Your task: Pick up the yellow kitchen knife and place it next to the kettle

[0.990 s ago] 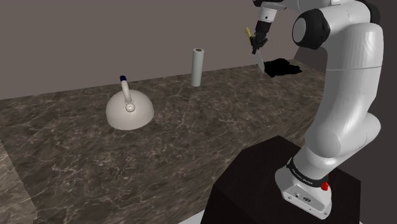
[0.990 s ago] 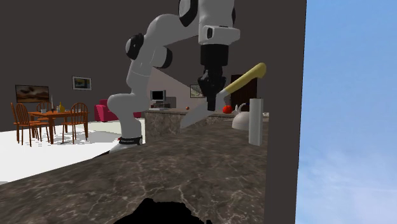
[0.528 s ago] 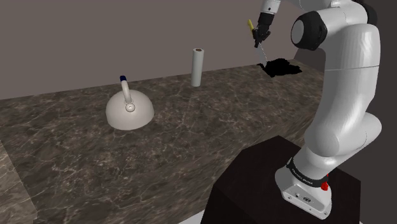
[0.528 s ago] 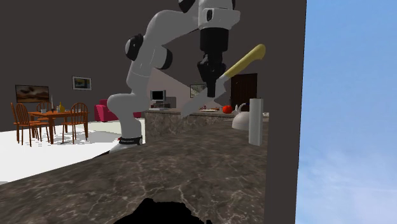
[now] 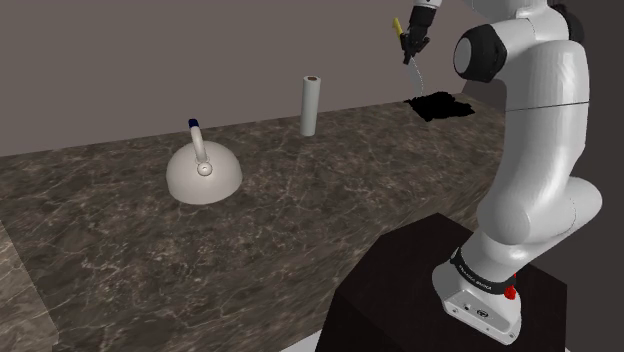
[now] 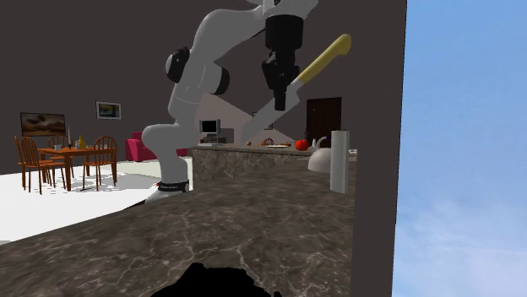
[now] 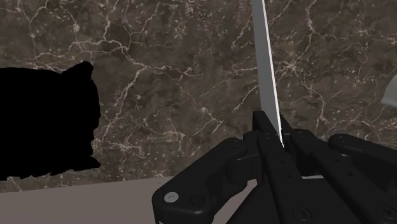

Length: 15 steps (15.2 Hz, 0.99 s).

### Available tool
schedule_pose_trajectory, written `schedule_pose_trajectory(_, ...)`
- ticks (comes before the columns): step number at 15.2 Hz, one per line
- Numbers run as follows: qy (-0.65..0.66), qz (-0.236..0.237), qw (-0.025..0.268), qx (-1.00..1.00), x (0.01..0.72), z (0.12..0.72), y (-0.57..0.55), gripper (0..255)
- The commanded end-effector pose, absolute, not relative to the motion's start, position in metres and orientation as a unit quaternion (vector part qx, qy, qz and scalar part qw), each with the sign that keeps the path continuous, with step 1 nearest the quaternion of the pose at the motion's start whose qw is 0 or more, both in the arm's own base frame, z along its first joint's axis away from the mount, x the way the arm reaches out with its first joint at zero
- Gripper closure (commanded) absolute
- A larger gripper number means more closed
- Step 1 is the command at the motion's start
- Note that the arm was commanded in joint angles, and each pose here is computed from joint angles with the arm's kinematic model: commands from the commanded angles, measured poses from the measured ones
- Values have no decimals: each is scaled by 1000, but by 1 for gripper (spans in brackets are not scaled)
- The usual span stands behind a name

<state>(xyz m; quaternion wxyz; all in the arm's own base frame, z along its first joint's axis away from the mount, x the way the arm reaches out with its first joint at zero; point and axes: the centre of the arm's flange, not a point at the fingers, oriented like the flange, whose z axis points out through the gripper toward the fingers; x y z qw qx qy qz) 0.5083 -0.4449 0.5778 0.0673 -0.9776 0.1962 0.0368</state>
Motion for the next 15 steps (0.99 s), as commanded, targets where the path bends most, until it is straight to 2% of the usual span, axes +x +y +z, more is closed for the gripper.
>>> schedule_pose_trajectory(1, 196, 37, 67, -978, 509, 581, -432, 255)
schedule_pose_trajectory(15, 196, 37, 67, -978, 511, 581, -247, 255)
